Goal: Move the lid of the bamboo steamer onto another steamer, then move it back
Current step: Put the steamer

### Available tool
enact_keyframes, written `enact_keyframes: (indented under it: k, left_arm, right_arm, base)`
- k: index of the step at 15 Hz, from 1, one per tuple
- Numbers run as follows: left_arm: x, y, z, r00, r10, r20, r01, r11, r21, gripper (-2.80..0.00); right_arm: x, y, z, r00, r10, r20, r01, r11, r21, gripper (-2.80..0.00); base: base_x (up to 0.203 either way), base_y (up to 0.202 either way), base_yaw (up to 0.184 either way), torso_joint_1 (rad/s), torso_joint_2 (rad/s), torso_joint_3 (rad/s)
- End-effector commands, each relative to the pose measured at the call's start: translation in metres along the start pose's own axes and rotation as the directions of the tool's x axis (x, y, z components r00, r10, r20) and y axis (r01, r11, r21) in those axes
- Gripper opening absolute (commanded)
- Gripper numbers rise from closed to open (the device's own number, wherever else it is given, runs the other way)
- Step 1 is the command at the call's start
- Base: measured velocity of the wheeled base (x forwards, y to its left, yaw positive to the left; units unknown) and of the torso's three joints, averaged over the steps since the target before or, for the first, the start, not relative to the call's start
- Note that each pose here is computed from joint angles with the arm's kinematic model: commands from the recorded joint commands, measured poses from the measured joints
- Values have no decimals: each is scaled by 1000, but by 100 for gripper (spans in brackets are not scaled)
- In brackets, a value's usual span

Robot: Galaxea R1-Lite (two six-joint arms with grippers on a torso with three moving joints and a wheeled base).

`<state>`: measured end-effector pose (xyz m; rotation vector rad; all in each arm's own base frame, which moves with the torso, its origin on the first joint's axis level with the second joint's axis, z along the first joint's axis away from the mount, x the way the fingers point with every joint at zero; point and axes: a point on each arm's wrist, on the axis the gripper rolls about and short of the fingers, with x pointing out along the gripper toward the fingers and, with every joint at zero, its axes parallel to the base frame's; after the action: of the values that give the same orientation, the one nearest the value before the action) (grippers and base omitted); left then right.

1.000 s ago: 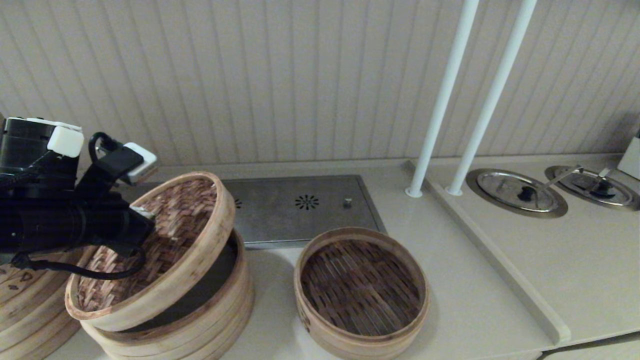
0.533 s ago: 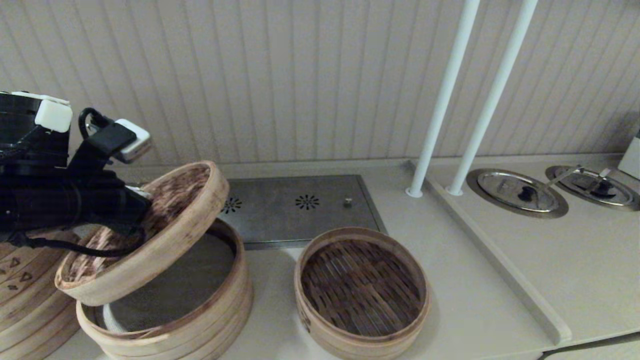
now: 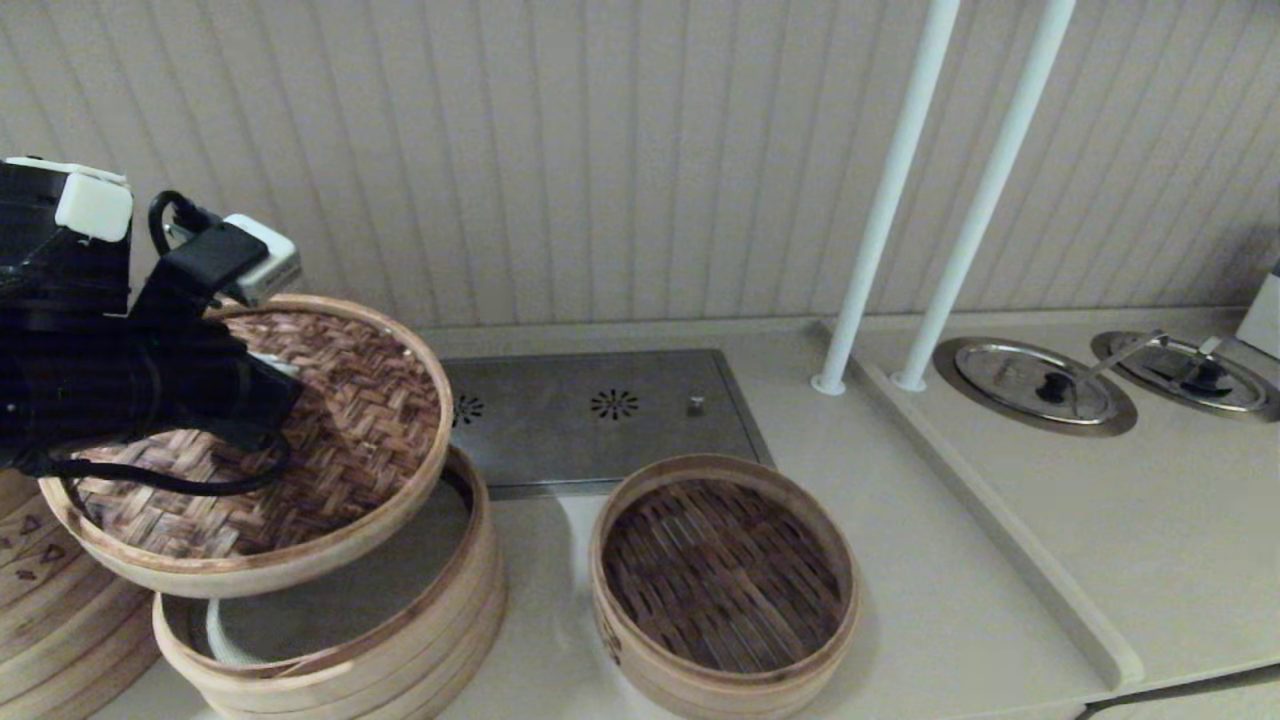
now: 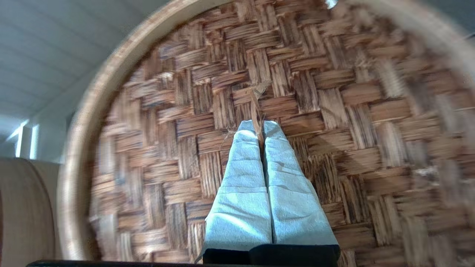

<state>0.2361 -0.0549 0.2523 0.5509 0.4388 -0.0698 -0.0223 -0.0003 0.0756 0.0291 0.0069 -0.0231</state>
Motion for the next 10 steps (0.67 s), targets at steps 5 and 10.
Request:
enact_keyframes:
  k: [5, 10]
  left_arm:
    - [6, -9, -15, 998, -43, -51, 44, 999, 11, -280]
    - [12, -15, -25, 997, -49, -61, 50, 999, 12, -280]
  right_arm:
    - [0, 0, -1, 1000, 0, -4, 0, 1000, 0, -280]
    - [0, 0, -1, 1000, 0, -4, 0, 1000, 1, -280]
  base:
    - [0, 0, 0, 0, 0, 0]
    - [0, 0, 0, 0, 0, 0]
